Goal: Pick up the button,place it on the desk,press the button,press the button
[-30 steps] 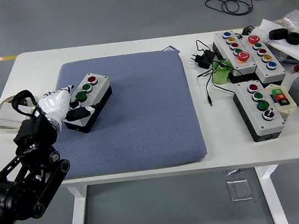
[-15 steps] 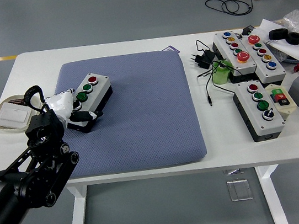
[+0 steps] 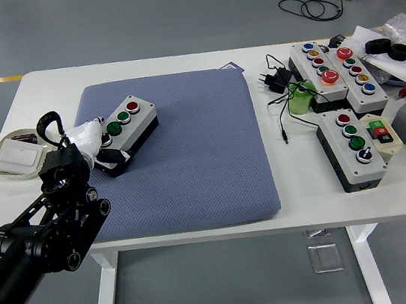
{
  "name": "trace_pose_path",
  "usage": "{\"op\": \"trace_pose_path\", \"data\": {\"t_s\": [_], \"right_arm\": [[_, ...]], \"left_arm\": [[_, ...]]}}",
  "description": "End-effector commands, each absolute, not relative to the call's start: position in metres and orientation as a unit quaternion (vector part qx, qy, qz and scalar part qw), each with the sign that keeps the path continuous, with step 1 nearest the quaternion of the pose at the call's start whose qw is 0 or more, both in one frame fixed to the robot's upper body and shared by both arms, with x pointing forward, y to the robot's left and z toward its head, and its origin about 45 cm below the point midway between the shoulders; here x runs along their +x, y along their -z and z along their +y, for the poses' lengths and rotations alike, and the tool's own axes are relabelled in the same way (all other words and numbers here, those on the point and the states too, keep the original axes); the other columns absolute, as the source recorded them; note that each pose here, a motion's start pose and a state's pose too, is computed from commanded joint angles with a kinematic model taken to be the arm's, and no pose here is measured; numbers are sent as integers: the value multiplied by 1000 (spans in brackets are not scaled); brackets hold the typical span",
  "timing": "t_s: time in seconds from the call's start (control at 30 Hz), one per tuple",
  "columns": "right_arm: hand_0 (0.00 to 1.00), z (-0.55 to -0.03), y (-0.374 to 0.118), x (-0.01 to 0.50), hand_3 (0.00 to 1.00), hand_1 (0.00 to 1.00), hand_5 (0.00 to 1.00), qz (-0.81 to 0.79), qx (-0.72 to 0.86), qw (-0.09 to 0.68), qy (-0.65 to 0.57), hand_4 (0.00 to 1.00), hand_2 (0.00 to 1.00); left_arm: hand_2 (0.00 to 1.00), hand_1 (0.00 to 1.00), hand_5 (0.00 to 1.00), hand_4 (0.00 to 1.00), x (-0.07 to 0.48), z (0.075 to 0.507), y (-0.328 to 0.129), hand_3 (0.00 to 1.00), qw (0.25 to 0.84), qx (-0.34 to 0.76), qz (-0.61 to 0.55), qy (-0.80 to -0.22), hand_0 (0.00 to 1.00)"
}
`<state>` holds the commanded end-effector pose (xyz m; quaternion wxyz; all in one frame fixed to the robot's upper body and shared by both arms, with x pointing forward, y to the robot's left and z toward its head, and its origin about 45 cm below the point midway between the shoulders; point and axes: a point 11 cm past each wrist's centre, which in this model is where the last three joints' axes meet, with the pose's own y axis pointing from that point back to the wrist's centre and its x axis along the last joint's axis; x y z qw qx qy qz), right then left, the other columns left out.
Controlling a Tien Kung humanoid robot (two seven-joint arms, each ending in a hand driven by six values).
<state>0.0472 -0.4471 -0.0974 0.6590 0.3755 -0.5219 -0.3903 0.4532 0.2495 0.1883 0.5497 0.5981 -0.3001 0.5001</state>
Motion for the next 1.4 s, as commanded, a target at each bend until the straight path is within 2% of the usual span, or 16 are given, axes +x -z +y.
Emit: {"op": "trace_pose_path", "data": {"t_s": [0.03, 0.2, 0.23, 0.4, 0.43, 0.6, 0.63, 0.8, 0.83, 1.0, 1.03, 1.1, 1.2, 1.23, 1.4], "right_arm": [[665, -447, 97, 47, 582, 627, 214, -522, 375, 659, 390, 359, 701], [665, -448, 97, 46, 582, 627, 214, -521, 375, 660, 390, 359, 701], [665, -448, 97, 46, 580, 627, 214, -521, 375, 660, 390, 359, 701], [665, -449, 97, 45, 580, 627, 214, -521, 374, 662, 389, 359, 701], [664, -449, 97, 44, 580, 626, 211, -521, 373, 662, 389, 359, 699], [664, -449, 97, 44, 580, 626, 211, -522, 372, 662, 389, 359, 699], [664, -449, 97, 44, 579, 625, 210, -522, 372, 661, 389, 357, 699], [664, -450, 97, 44, 579, 625, 210, -523, 372, 661, 389, 357, 699], [664, -450, 97, 44, 579, 628, 209, -523, 371, 661, 390, 357, 699], [664, -449, 97, 44, 579, 628, 209, -523, 371, 661, 390, 357, 699], [664, -449, 97, 44, 580, 628, 206, -523, 371, 661, 390, 357, 699], [664, -449, 97, 44, 580, 628, 206, -523, 371, 660, 390, 357, 699], [664, -449, 97, 44, 580, 628, 206, -524, 371, 660, 390, 357, 699], [663, -449, 97, 45, 579, 626, 207, -524, 371, 660, 390, 358, 699], [663, -449, 97, 45, 579, 626, 207, -524, 372, 660, 390, 358, 699]], "left_arm": [[537, 355, 2, 530, 453, 250, -188, 726, 550, 599, -300, -499, 403], [537, 355, 2, 530, 453, 254, -182, 726, 550, 603, -298, -494, 403], [459, 199, 2, 366, 453, 255, -181, 634, 551, 602, -299, -495, 212], [459, 199, 2, 366, 453, 255, -178, 634, 554, 596, -305, -495, 212], [250, 166, 2, 226, 453, 254, -178, 372, 555, 594, -308, -495, 177], [250, 166, 2, 226, 453, 253, -175, 372, 558, 585, -317, -496, 177], [188, 148, 2, 159, 453, 254, -175, 263, 558, 584, -318, -497, 164], [188, 148, 2, 159, 455, 255, -179, 263, 557, 569, -328, -509, 164], [172, 118, 2, 118, 456, 255, -180, 241, 557, 565, -330, -511, 156], [172, 118, 2, 118, 457, 255, -186, 241, 557, 544, -350, -520, 156], [148, 102, 2, 66, 457, 255, -187, 239, 557, 542, -352, -521, 145], [148, 102, 2, 66, 459, 255, -189, 239, 558, 534, -362, -522, 145], [148, 102, 2, 66, 459, 255, -190, 239, 560, 527, -370, -521, 145], [138, 77, 2, 2, 460, 255, -191, 228, 564, 521, -380, -516, 125], [138, 77, 2, 2, 460, 254, -187, 228, 579, 501, -408, -496, 125]]}}
